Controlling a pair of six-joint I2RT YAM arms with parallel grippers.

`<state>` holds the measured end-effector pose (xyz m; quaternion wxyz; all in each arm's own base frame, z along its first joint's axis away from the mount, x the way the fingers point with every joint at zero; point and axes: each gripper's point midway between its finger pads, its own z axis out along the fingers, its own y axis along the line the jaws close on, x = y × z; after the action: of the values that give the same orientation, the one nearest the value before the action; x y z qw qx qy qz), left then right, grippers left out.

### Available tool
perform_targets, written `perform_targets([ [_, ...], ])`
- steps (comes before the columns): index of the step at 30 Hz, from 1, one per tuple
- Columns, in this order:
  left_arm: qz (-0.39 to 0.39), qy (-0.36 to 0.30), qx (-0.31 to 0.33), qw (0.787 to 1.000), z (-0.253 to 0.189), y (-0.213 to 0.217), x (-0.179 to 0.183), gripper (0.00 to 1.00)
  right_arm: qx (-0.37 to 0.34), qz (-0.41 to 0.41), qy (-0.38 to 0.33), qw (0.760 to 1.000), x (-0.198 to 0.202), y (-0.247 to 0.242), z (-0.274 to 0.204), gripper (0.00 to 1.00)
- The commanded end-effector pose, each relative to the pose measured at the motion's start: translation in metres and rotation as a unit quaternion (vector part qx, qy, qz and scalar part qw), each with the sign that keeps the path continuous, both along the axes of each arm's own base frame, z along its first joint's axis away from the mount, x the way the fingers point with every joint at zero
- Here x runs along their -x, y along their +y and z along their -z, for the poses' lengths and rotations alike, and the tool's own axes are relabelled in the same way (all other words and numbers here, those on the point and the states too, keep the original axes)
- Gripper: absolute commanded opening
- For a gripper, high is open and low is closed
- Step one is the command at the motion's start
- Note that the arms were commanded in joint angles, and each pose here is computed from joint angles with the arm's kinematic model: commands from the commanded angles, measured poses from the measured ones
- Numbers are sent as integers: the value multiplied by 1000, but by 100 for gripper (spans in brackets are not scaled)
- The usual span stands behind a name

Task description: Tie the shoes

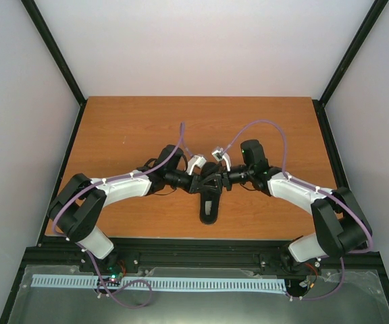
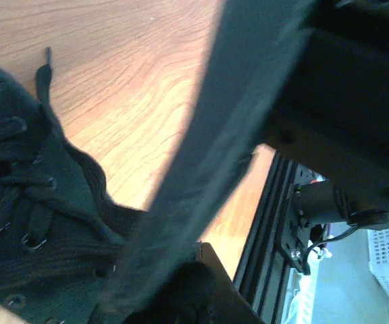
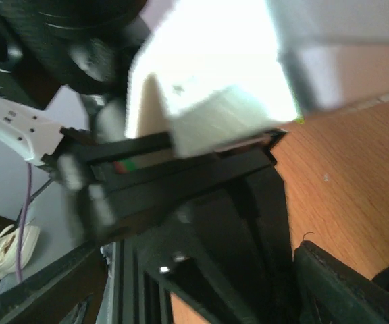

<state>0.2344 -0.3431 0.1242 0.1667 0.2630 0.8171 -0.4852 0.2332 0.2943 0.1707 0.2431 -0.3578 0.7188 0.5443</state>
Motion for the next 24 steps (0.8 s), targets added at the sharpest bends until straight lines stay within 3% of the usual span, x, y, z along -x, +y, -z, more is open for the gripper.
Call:
perform_targets([
  [1, 24, -44, 67, 997, -49, -21, -7, 1, 35, 7, 29, 999, 5, -4, 34, 75],
  [8, 30, -36, 72, 996, -50, -23, -6, 1, 33, 8, 34, 999, 4, -3, 41, 74],
  [14, 24, -36, 67, 997, -48, -22, -8, 1, 36, 11, 33, 999, 4, -4, 43, 68],
  [24, 15, -32, 59, 998, -45, -20, -10, 1, 54, 42, 21, 997, 1, -11, 51, 44],
])
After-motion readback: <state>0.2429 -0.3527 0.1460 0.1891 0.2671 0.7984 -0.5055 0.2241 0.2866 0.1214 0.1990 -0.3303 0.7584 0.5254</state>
